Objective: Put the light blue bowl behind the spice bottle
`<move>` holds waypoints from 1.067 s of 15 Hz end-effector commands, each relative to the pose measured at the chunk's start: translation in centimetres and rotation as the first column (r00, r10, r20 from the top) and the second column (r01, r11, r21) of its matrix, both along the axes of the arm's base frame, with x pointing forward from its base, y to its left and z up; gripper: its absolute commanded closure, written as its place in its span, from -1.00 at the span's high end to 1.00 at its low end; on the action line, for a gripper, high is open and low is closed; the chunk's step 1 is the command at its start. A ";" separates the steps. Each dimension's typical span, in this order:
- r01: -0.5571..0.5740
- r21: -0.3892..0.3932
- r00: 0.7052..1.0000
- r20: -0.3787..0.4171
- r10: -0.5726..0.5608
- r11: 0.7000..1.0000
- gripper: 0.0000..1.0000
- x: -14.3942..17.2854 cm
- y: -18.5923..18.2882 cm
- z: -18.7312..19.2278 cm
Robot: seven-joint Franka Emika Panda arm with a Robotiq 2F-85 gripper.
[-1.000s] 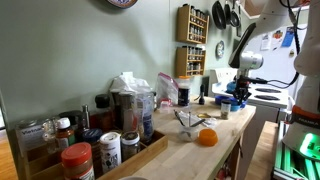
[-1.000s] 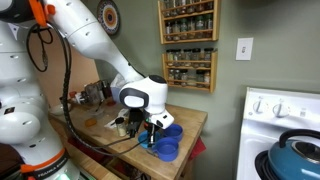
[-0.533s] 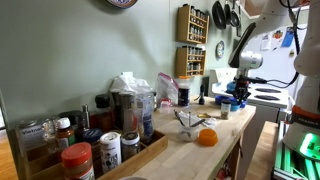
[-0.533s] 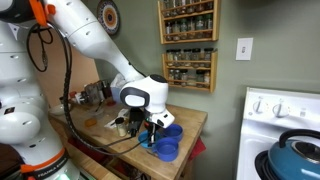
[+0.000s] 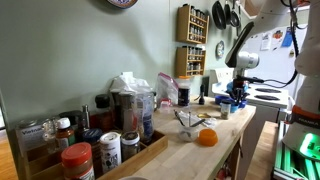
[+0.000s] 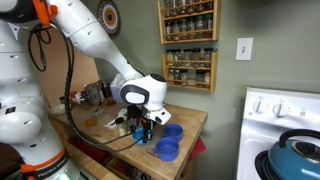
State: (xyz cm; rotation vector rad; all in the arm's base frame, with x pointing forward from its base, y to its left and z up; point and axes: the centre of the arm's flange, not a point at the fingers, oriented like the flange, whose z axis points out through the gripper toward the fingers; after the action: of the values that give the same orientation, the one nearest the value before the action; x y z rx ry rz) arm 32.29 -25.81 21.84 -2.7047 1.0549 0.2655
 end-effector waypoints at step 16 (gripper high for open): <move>-0.168 0.048 0.983 0.079 0.164 0.985 -0.98 7.2 8.9 1.0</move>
State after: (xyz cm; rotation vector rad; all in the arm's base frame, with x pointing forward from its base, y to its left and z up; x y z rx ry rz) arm 38.56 -17.74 23.44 -2.7625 0.8110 0.2147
